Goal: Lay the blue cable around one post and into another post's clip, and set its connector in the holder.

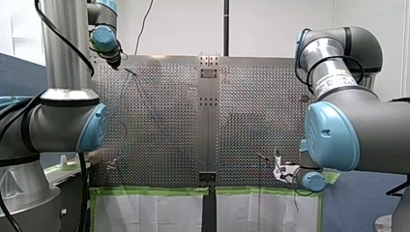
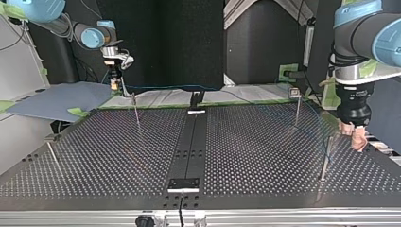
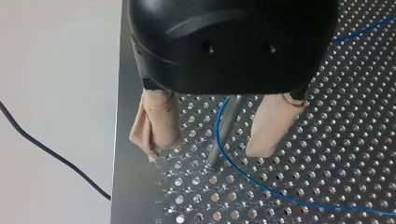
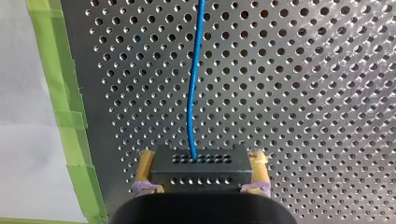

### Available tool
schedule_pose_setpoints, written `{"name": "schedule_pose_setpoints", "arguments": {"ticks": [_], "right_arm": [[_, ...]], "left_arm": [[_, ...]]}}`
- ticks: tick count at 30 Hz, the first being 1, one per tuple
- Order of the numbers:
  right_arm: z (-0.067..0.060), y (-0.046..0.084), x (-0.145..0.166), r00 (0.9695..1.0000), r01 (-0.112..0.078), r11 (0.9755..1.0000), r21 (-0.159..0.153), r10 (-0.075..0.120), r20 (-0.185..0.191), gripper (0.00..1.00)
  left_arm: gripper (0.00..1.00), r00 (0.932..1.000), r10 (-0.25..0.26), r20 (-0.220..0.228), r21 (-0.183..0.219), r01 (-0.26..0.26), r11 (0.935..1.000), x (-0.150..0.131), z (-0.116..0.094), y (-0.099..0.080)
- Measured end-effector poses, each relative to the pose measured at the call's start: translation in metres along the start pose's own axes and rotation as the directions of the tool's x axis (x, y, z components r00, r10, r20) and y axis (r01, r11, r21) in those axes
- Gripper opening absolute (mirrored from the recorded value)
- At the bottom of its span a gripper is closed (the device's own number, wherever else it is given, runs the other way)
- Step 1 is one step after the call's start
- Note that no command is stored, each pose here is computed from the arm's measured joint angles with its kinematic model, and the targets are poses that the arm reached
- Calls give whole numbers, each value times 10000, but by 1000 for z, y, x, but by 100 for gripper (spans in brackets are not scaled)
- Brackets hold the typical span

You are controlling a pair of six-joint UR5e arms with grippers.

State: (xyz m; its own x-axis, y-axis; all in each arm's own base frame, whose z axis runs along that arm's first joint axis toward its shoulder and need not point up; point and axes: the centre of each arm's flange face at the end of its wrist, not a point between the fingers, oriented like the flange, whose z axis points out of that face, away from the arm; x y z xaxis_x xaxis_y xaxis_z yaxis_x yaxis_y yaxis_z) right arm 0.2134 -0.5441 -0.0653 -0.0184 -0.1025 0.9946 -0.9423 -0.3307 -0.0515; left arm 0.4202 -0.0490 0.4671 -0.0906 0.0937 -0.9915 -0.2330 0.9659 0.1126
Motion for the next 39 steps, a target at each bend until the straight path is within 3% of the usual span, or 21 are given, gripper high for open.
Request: {"name": "schedule_pose_setpoints", "arguments": {"ticks": [8,16,20,23,24,28,33,39], "right_arm": [[0,0,0,10000,0,10000,0,0,3,0],[0,0,0,10000,0,10000,1,0,3,0],[0,0,0,10000,-19,10000,0,19,10,0],[0,0,0,10000,-53,10000,5,53,10,0],[0,-1,0,10000,-62,10000,1,62,11,0],[0,-1,0,10000,-71,9999,-71,71,5,0],[0,-1,0,10000,-75,9999,-110,75,16,0],[-1,-3,-1,10000,-78,9999,-114,78,44,0]], "left_arm": [[100,10000,2,15,176,-2,9998,0,-2,-4],[100,9998,-72,185,1180,50,9930,4,-27,-22],[100,9994,-159,315,1870,97,9823,9,-45,-36],[100,9987,-364,362,2494,262,9680,18,-55,-51],[100,9983,-473,347,2754,359,9606,23,-58,-57],[100,9970,-770,118,3221,691,9442,41,-63,-73],[100,9940,-1019,-403,3320,1095,9369,73,-63,-90],[100,9922,-778,-976,3318,1062,9373,119,-67,-112]]}}
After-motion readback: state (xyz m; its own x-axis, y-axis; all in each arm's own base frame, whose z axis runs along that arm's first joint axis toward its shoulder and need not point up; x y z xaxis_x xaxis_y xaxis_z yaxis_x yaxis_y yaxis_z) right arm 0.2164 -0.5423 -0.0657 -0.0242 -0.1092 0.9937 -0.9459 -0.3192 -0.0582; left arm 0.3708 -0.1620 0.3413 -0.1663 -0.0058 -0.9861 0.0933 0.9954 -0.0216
